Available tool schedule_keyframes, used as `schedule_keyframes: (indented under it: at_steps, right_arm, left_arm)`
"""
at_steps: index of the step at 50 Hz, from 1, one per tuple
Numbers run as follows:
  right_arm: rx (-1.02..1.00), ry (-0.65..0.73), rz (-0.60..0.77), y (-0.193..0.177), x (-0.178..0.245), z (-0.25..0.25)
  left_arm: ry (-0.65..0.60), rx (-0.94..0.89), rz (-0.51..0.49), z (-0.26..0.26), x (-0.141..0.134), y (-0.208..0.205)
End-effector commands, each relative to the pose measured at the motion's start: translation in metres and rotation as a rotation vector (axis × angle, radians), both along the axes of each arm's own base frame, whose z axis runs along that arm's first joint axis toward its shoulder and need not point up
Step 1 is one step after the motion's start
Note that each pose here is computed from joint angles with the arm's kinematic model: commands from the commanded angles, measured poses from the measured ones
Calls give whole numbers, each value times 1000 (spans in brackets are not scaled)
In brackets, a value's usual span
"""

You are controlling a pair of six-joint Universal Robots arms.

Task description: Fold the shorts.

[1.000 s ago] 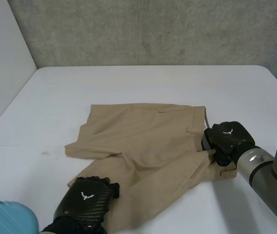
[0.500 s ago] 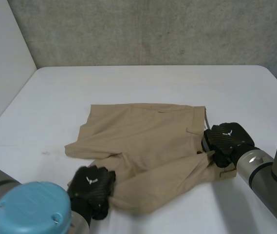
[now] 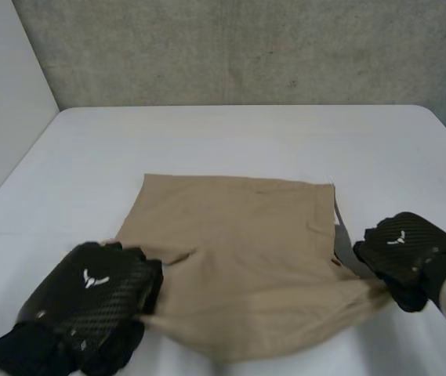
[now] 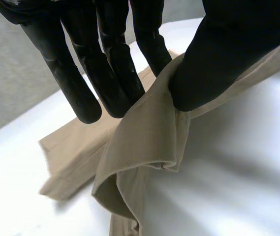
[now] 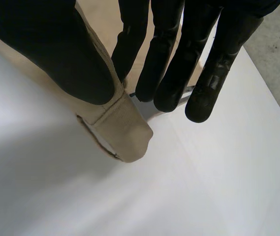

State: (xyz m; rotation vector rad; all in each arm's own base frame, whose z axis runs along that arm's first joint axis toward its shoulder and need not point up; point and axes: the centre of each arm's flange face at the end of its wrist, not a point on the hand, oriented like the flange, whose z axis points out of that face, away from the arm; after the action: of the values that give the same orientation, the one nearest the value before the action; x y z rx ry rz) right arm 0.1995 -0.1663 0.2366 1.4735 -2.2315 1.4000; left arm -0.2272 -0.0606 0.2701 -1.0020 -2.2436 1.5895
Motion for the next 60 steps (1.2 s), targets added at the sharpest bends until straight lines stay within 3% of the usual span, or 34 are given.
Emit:
schedule_keyframes:
  at_steps: [1,10,16,23,35,43,49,60]
  right_arm:
    - [38,28,50,14,-7,8]
    - [18,-15,57,0,-7,9]
    - [4,-48,28,-39,2,-16]
    - [-32,-124,-6,-80,22,-35]
    - [-220,-141,-44,-133,70,-61]
    - [-320,-167,-87,-160,91,-79]
    - [-415,-181,-96,-172,105,-88]
    - [-478,-149,-89,-185,110,-98]
  left_arm:
    - [83,174,-52,18,11,26]
    - [97,166,21,-1,0,-9]
    - [44,118,112,-27,-11,-72]
    - [-55,60,135,-56,-22,-135]
    - [-55,-24,177,-86,-52,-241]
    - [-82,-98,172,-107,-62,-281]
    - [-133,-267,141,-118,-69,-303]
    - [-144,-288,89,-131,-79,-293]
